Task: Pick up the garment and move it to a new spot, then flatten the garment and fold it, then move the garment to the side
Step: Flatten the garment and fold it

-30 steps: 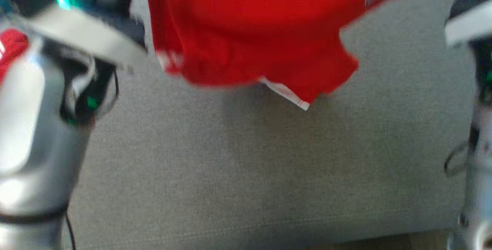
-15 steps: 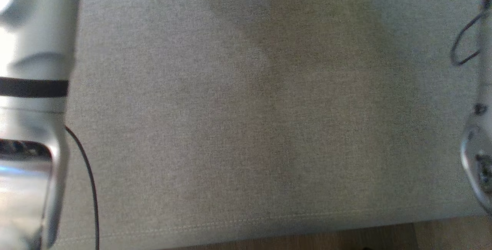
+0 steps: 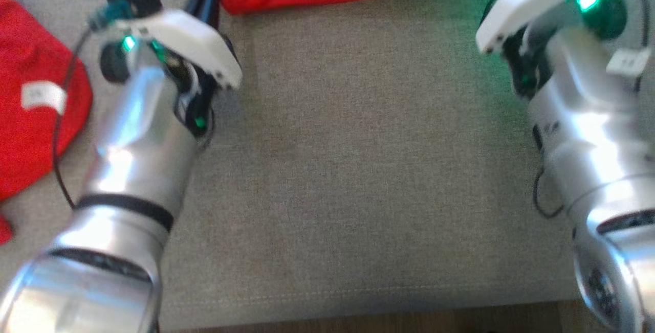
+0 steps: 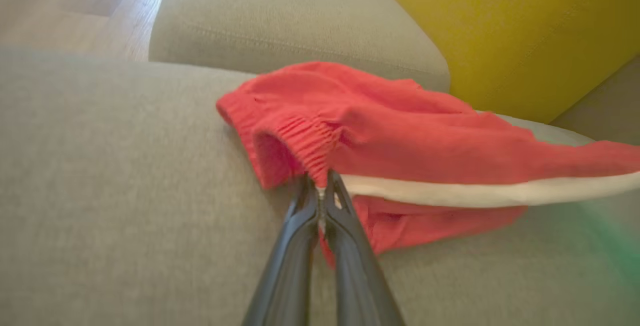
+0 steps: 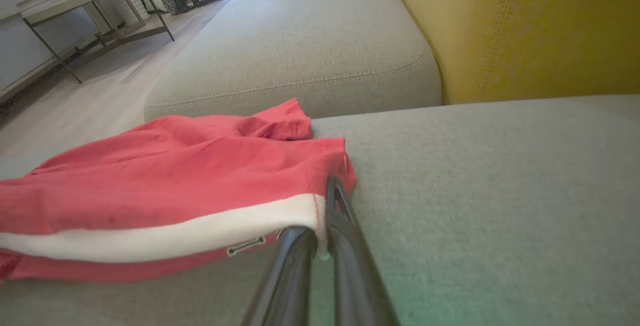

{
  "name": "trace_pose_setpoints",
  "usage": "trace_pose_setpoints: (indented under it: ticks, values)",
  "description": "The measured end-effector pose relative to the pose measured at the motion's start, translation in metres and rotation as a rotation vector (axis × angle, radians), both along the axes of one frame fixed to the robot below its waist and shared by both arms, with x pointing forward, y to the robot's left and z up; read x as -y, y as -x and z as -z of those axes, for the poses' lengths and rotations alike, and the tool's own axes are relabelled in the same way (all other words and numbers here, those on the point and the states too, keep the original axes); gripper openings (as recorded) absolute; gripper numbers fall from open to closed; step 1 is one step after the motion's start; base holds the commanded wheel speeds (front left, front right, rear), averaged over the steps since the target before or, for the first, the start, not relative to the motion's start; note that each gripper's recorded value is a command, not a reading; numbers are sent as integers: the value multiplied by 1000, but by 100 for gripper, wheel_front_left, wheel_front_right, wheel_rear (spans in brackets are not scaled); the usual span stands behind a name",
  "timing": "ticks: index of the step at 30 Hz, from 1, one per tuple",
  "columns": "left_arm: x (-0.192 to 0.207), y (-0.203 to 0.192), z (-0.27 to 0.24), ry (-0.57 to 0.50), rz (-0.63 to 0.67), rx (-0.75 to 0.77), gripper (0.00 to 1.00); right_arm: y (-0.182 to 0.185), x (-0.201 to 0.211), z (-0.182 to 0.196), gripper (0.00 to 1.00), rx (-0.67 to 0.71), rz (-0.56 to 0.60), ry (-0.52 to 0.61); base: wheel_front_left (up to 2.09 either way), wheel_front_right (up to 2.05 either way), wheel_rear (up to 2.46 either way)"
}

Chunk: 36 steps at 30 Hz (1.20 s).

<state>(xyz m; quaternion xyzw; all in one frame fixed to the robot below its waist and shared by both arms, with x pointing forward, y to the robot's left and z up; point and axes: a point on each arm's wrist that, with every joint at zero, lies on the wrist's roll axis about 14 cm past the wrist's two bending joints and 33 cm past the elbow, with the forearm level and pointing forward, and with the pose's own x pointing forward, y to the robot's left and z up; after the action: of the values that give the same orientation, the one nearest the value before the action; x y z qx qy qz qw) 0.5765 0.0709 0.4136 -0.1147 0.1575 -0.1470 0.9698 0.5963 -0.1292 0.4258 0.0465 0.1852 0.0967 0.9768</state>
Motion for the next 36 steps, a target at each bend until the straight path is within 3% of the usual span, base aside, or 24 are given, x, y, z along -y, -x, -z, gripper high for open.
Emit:
trace_pose_setpoints:
  ticks: [5,11,18,26,31,36]
  values:
    - [14,40,11,69,26,-26,0,35,-5,16,0,16,2,-44,0,0,0]
    - [20,106,20,125,38,-52,0,106,-6,41,0,-28,19,-105,0,0,0]
    - [3,181,7,133,20,1,0,183,12,31,0,31,76,-174,0,0,0]
    - [-16,241,-10,135,-52,-3,0,278,16,28,0,-50,130,-219,0,0,0]
    - [-20,271,-18,138,-69,-42,0,316,21,12,0,-77,142,-203,0,0,0]
    - [-22,282,-25,132,-64,-55,0,328,30,1,0,-81,156,-186,0,0,0]
